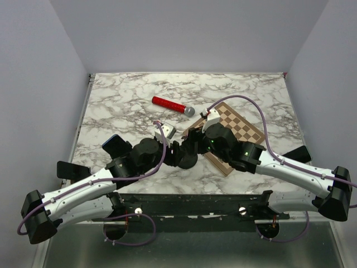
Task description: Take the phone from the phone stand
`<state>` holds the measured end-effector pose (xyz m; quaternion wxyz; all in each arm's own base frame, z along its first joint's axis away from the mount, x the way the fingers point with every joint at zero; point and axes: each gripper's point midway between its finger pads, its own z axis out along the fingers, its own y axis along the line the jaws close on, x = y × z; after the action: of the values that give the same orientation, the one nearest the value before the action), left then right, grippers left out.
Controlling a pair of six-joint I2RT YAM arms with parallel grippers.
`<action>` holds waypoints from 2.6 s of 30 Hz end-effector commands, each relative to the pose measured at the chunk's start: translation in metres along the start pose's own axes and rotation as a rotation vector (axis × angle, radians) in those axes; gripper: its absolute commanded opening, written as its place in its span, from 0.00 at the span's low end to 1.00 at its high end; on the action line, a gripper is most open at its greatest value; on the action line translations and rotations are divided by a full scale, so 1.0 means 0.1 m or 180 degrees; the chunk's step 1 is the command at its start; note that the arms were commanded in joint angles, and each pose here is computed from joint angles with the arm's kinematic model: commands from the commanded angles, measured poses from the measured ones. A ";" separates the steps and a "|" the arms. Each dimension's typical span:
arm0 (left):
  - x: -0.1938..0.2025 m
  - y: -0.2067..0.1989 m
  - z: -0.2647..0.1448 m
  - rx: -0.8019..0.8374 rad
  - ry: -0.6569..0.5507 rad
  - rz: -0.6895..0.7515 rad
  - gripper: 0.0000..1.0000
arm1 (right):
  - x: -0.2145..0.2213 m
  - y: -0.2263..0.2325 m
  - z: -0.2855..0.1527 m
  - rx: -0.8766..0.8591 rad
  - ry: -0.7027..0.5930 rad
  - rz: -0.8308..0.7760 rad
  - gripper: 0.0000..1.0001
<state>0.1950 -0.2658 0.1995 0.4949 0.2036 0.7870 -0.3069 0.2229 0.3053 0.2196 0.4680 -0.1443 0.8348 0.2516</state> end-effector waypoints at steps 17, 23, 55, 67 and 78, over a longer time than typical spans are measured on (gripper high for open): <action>-0.20 -0.22 0.02 0.0439 -0.0300 0.0245 0.16 | 0.06 0.12 0.10 -0.0113 0.0080 0.0024 0.01; -0.13 -0.23 0.00 0.0491 -0.0250 0.0245 0.00 | 0.06 -0.08 0.11 0.0146 0.0016 -0.0213 0.01; 0.23 -0.17 0.00 0.0719 0.0152 0.0081 0.00 | 0.07 -0.25 0.27 -0.0655 0.0089 -0.0614 0.01; 0.35 -0.02 -0.02 0.0549 0.0187 -0.0046 0.00 | -0.10 -0.08 0.10 -0.1227 -0.0187 -0.0644 0.01; 0.41 0.12 -0.05 0.0280 0.0142 -0.0336 0.00 | -0.23 -0.50 0.30 -0.0325 -0.0330 -0.0235 0.01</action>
<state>0.1893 -0.2735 0.2004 0.4973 0.2255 0.7408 -0.3913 0.2391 0.3121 0.2183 0.4670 -0.2841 0.7548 0.3626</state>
